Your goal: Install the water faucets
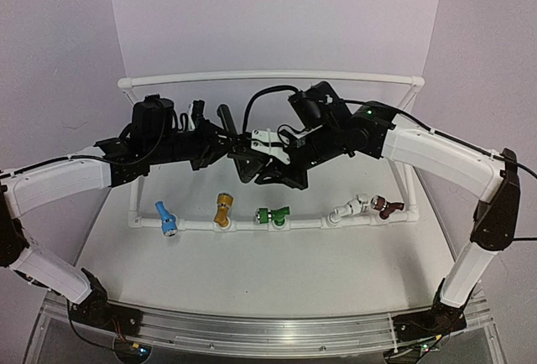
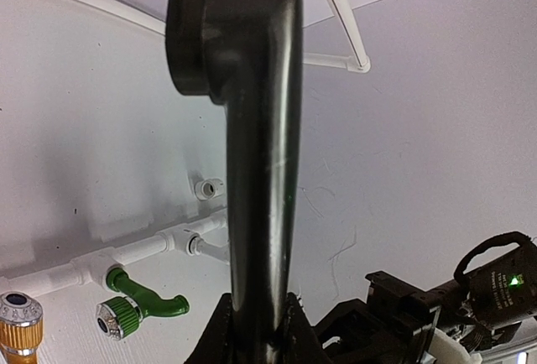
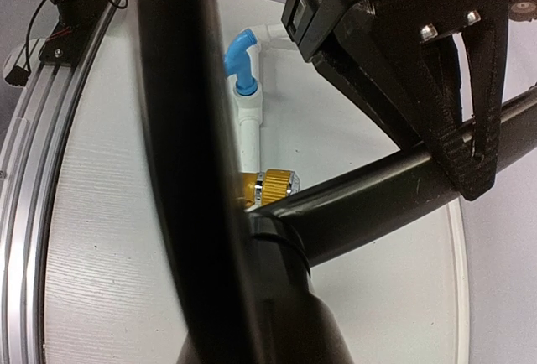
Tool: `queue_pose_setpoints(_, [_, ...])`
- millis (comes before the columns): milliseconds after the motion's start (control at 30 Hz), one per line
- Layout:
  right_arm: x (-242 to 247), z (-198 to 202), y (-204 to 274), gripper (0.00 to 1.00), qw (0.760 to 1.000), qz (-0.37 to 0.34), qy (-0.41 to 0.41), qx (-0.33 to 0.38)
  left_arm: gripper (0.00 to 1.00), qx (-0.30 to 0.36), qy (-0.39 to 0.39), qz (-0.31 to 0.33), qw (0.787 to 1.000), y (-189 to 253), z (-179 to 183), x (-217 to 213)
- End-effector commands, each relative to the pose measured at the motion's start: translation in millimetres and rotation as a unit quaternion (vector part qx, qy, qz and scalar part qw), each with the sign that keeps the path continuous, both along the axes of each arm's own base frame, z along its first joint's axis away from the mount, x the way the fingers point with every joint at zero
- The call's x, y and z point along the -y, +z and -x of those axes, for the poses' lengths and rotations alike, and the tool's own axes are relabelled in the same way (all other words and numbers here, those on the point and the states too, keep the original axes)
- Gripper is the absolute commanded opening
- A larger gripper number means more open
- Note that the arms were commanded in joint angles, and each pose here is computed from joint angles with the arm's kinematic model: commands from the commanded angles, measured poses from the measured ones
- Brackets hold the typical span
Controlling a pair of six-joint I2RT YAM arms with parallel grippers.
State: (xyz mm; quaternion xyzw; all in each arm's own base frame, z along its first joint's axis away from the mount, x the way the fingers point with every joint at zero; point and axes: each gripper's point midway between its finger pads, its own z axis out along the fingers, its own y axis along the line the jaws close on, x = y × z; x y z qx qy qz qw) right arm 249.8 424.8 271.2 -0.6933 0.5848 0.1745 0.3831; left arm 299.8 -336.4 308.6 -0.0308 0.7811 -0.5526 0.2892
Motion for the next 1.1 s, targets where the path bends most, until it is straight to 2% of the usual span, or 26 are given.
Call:
queue_pose_setpoints(0, [-5.2,5.8,53.3,0.0,0.997,-0.066,0.013,0.028,0.2,0.028,-0.04,0.012,0.999,14.5,12.4,7.4])
queue_pose_setpoints(200, [-4.7,5.3,56.7,0.0,0.997,-0.068,0.014,0.033,0.57,0.026,-0.078,-0.012,0.997,2.8,20.0,14.0])
queue_pose_setpoints(300, [-3.6,4.2,56.2,0.0,0.997,-0.065,0.011,0.038,0.61,0.019,-0.094,-0.025,0.995,-5.5,25.7,14.2])
queue_pose_setpoints(467, [-4.3,3.8,56.0,0.0,0.997,-0.064,0.016,0.041,0.62,0.011,-0.127,0.007,0.992,-5.3,35.6,21.6])
queue_pose_setpoints(600, [-8.1,7.6,56.7,0.0,0.997,-0.065,0.03,0.038,0.57,-0.005,-0.153,0.019,0.988,-8.4,38.3,30.6])
queue_pose_setpoints(767, [-7.9,10.9,48.9,0.0,0.997,-0.048,0.043,0.045,0.46,-0.017,-0.183,0.023,0.983,-10.0,43.6,37.6])
queue_pose_setpoints(967, [-4.7,18.2,35.7,0.0,0.997,-0.025,0.063,0.044,0.21,-0.017,-0.202,0.026,0.979,-12.1,48.7,39.8])
queue_pose_setpoints(1067, [-4.4,23.6,28.9,0.0,0.996,-0.014,0.079,0.041,0.02,-0.021,-0.227,0.029,0.973,-14.0,53.5,44.3])
